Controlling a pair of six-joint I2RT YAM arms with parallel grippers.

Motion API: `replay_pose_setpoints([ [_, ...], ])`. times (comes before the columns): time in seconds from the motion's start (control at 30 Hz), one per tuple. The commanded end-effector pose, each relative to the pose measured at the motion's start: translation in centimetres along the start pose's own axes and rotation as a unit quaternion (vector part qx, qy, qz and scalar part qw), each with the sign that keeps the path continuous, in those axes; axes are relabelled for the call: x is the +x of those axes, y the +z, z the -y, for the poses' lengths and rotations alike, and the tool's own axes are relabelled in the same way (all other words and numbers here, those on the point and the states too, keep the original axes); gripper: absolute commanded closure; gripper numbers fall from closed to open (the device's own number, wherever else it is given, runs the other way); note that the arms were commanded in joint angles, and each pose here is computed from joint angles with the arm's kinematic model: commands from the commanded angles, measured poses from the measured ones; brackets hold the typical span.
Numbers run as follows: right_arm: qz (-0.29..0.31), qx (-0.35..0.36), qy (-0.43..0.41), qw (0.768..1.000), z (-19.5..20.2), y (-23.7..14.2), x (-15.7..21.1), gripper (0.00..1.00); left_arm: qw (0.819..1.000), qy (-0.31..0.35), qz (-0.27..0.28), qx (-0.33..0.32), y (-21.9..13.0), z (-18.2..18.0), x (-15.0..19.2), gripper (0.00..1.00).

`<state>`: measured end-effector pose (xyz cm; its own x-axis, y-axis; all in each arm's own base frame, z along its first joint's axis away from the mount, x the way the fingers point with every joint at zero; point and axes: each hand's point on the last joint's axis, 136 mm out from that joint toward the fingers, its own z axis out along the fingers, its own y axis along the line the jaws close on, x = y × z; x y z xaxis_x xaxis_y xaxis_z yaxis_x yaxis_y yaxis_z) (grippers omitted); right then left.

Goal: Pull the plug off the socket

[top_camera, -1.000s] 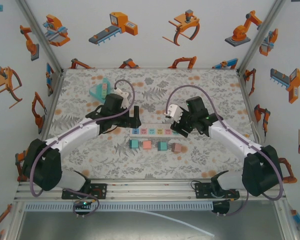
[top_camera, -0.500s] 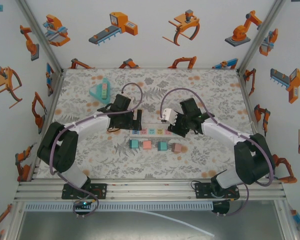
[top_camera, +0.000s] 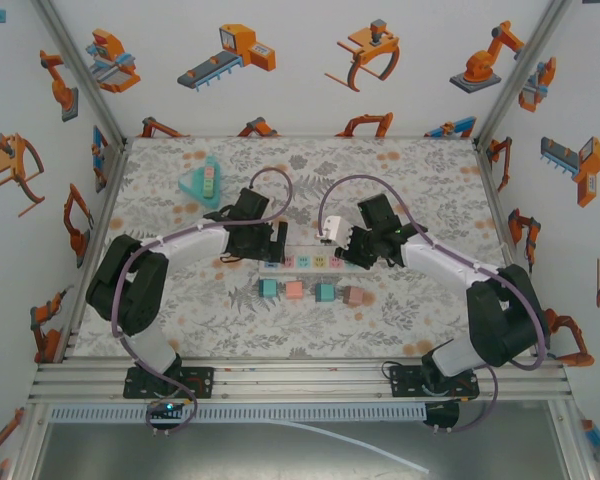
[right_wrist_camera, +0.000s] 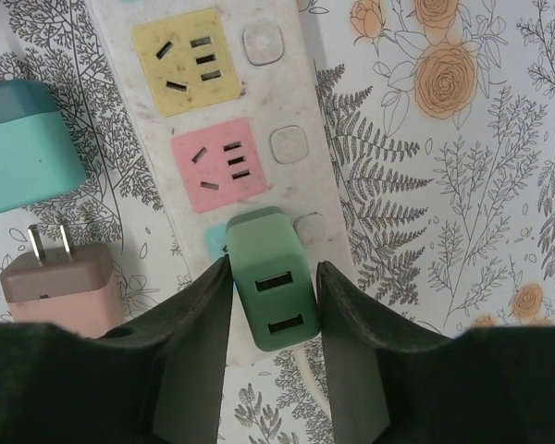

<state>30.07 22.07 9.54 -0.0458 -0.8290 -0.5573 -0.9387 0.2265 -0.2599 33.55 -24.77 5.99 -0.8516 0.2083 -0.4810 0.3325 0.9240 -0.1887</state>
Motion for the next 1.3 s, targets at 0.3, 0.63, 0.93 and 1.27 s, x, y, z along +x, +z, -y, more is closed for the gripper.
replay_pose_setpoints([
  [0.3,0.047,0.029,-0.025,0.998,1.6,-1.7,-3.3,0.7,0.993,0.053,-0.059,-0.082,1.7,-2.0,3.2,0.19],
  [0.63,0.062,0.031,-0.03,0.997,1.7,-2.7,-4.2,0.77,0.99,0.072,-0.068,-0.105,2.1,-2.4,3.6,0.19],
  [0.93,0.067,0.038,-0.033,0.996,1.9,-3.3,-4.6,0.8,0.987,0.081,-0.071,-0.119,2.3,-2.7,3.8,0.18],
  [1.27,0.08,0.06,-0.026,0.995,2.2,-4.8,-5.1,0.81,0.989,0.076,-0.056,-0.112,1.3,-2.4,3.2,0.18],
])
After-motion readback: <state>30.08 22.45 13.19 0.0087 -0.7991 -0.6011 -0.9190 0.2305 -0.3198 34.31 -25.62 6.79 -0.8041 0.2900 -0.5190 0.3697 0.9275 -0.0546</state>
